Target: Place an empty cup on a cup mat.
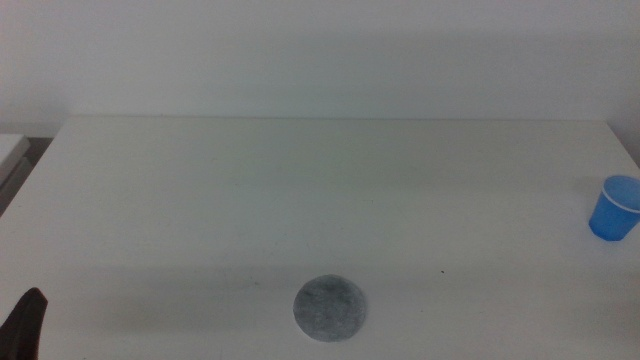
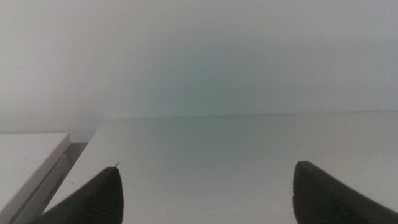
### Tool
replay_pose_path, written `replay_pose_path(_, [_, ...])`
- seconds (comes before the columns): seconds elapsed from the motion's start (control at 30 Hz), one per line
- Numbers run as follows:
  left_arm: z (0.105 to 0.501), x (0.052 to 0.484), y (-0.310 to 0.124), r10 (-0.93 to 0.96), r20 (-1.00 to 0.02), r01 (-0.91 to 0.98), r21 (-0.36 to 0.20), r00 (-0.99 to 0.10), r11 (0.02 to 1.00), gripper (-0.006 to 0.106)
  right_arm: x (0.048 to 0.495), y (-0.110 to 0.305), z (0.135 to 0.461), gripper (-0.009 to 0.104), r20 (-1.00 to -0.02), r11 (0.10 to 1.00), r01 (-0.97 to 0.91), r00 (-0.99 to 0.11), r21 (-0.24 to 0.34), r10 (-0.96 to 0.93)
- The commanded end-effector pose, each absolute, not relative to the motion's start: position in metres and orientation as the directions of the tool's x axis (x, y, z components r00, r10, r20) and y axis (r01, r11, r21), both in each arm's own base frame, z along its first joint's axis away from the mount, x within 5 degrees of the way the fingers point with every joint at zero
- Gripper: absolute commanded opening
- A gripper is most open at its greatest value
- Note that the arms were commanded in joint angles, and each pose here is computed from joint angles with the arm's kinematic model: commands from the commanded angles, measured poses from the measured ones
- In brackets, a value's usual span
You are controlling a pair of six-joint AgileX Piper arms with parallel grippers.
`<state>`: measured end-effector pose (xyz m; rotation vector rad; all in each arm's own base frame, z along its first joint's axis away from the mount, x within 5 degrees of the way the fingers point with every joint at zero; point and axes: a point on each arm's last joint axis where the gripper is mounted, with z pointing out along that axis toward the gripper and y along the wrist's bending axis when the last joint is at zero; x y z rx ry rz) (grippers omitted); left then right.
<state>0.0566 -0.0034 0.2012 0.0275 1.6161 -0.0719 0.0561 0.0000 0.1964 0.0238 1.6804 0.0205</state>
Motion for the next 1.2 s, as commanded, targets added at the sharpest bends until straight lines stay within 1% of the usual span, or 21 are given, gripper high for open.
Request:
replay_pose_path(0.0, [0.203,0.056,-0.003,-0.031,-0.999,0.064,-0.033,-0.030,0.997,0.094,0.055,0.000,0.203,0.093,-0.994,0.998,0.011,-0.082,0.068,0.068])
replay_pose_path(0.03, [0.203,0.056,-0.003,-0.031,-0.999,0.064,-0.033,-0.030,0.997,0.094,0.055,0.000,0.208,0.093,-0.991,0.993,0.014,-0.072,0.114,0.115])
replay_pose_path(0.1, [0.203,0.056,-0.003,-0.031,-0.999,0.064,-0.033,-0.030,0.997,0.094,0.058,0.000,0.216,0.093,-0.975,0.981,0.027,-0.112,0.190,0.191])
replay_pose_path(0.17, [0.203,0.056,-0.003,-0.031,-0.999,0.064,-0.033,-0.030,0.997,0.094,0.064,0.000,0.228,0.093,-0.961,0.976,0.043,-0.173,0.211,0.216])
replay_pose_path(0.23, [0.203,0.056,-0.003,-0.031,-0.999,0.064,-0.033,-0.030,0.997,0.094,0.072,0.000,0.243,0.093,-0.934,0.976,0.067,-0.281,0.209,0.220])
replay_pose_path(0.3, [0.203,0.056,-0.003,-0.031,-0.999,0.064,-0.033,-0.030,0.997,0.094,0.083,0.000,0.257,0.093,-0.882,0.979,0.092,-0.424,0.184,0.206])
replay_pose_path(0.33, [0.203,0.056,-0.003,-0.031,-0.999,0.064,-0.033,-0.030,0.997,0.094,0.088,0.000,0.264,0.093,-0.841,0.982,0.099,-0.507,0.161,0.189])
replay_pose_path(0.4, [0.203,0.056,-0.003,-0.031,-0.999,0.064,-0.033,-0.030,0.997,0.094,0.099,0.000,0.278,0.093,-0.751,0.982,0.122,-0.632,0.144,0.189])
replay_pose_path(0.43, [0.203,0.056,-0.003,-0.031,-0.999,0.064,-0.033,-0.030,0.997,0.094,0.105,0.000,0.286,0.093,-0.707,0.982,0.131,-0.681,0.136,0.189])
replay_pose_path(0.5, [0.203,0.056,-0.003,-0.031,-0.999,0.064,-0.033,-0.030,0.997,0.094,0.116,0.000,0.298,0.093,-0.655,0.981,0.144,-0.730,0.131,0.194])
replay_pose_path(0.6, [0.203,0.056,-0.003,-0.031,-0.999,0.064,-0.033,-0.030,0.997,0.094,0.137,0.000,0.311,0.093,-0.661,0.980,0.144,-0.723,0.137,0.199])
replay_pose_path(0.7, [0.203,0.056,-0.003,-0.031,-0.999,0.064,-0.033,-0.030,0.997,0.094,0.159,0.002,0.317,0.093,-0.702,0.967,0.155,-0.666,0.201,0.253])
replay_pose_path(0.73, [0.203,0.056,-0.003,-0.031,-0.999,0.064,-0.033,-0.030,0.997,0.094,0.164,0.003,0.319,0.093,-0.710,0.955,0.167,-0.639,0.246,0.294])
replay_pose_path(0.77, [0.203,0.056,-0.003,-0.031,-0.999,0.064,-0.033,-0.030,0.997,0.094,0.169,0.005,0.320,0.093,-0.707,0.936,0.177,-0.616,0.303,0.346])
replay_pose_path(0.83, [0.203,0.056,-0.003,-0.031,-0.999,0.064,-0.033,-0.030,0.997,0.094,0.173,0.010,0.320,0.093,-0.661,0.882,0.200,-0.597,0.426,0.454])
replay_pose_path(0.87, [0.203,0.056,-0.003,-0.031,-0.999,0.064,-0.033,-0.030,0.997,0.094,0.175,0.013,0.320,0.093,-0.631,0.856,0.207,-0.599,0.473,0.493])
replay_pose_path(0.9, [0.203,0.056,-0.003,-0.031,-0.999,0.064,-0.033,-0.030,0.997,0.094,0.175,0.014,0.320,0.093,-0.617,0.844,0.210,-0.599,0.494,0.510])
replay_pose_path(1.03, [0.203,0.056,-0.003,-0.031,-0.999,0.064,-0.033,-0.030,0.997,0.094,0.176,0.014,0.319,0.093,-0.619,0.841,0.209,-0.593,0.498,0.514])
replay_pose_path(1.17, [0.203,0.056,-0.003,-0.031,-0.999,0.064,-0.033,-0.030,0.997,0.094,0.178,0.012,0.320,0.093,-0.650,0.858,0.201,-0.578,0.473,0.494])
